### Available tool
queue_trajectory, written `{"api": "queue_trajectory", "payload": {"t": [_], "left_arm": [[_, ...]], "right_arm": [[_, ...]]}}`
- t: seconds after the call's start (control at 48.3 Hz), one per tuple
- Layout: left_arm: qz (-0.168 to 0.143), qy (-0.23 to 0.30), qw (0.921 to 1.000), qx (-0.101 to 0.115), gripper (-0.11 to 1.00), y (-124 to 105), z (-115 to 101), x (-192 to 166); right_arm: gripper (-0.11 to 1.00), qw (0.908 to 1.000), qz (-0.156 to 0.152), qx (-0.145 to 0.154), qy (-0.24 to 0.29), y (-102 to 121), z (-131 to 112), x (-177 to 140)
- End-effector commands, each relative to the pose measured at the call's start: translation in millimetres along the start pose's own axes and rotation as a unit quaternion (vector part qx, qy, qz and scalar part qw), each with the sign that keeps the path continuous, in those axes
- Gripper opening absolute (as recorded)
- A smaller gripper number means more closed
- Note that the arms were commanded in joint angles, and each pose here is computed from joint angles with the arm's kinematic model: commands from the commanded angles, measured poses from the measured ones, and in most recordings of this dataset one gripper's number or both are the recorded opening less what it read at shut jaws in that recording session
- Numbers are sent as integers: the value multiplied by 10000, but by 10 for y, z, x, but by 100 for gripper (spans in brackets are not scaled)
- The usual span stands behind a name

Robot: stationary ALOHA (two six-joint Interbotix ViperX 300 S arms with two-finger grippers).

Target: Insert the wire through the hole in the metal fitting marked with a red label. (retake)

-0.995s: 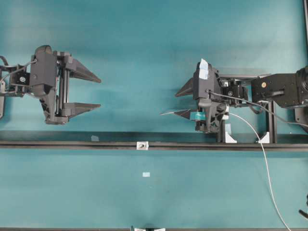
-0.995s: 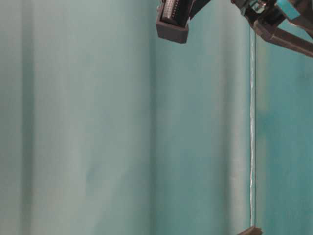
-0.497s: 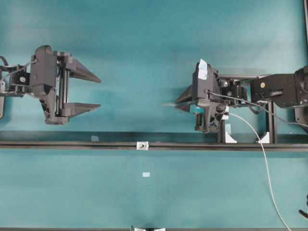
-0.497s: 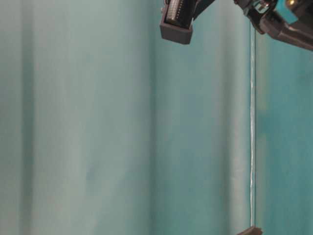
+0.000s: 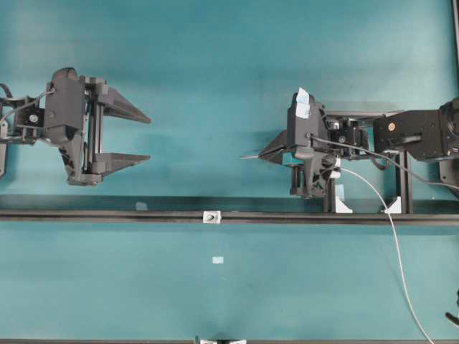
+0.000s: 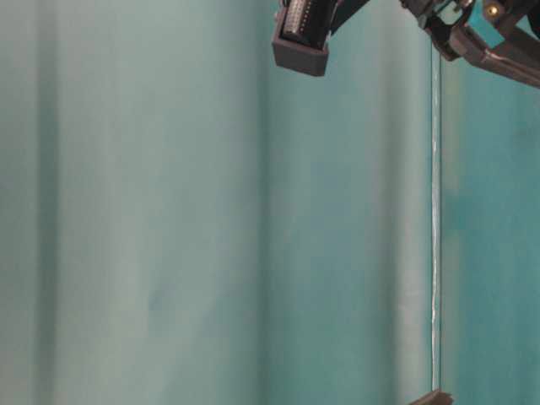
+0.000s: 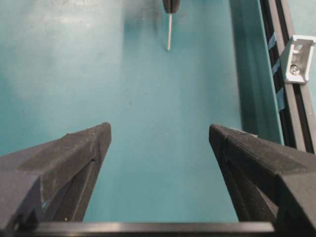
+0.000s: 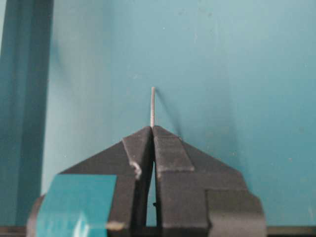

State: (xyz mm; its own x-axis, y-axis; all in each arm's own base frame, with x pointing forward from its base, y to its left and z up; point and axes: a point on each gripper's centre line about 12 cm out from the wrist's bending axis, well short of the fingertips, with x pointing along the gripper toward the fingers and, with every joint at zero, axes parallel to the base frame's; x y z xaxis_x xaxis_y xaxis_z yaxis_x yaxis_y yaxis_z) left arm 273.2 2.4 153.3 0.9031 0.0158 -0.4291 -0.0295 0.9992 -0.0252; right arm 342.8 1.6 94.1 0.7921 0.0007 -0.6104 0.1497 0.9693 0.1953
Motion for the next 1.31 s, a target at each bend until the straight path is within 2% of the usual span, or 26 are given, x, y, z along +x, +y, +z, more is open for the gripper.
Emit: {"api": "queue_trajectory", "payload": {"t": [0.0, 0.829, 1.077, 1.285], "left_arm": [[-7, -130, 9999, -5, 62, -6, 67, 4], [-12, -291, 9996, 8, 62, -8, 155, -32], [-17, -429, 9991, -2, 62, -11, 237, -42], [-17, -398, 9992, -17, 61, -10, 224, -41]], "right_arm": [[3, 9998, 26, 7, -175, 10, 104, -17], [3, 9989, 99, -27, -457, 108, 513, -562], [3, 9984, 109, -52, -558, 126, 638, -773], [3, 9975, 140, -60, -684, 132, 658, -879]]}}
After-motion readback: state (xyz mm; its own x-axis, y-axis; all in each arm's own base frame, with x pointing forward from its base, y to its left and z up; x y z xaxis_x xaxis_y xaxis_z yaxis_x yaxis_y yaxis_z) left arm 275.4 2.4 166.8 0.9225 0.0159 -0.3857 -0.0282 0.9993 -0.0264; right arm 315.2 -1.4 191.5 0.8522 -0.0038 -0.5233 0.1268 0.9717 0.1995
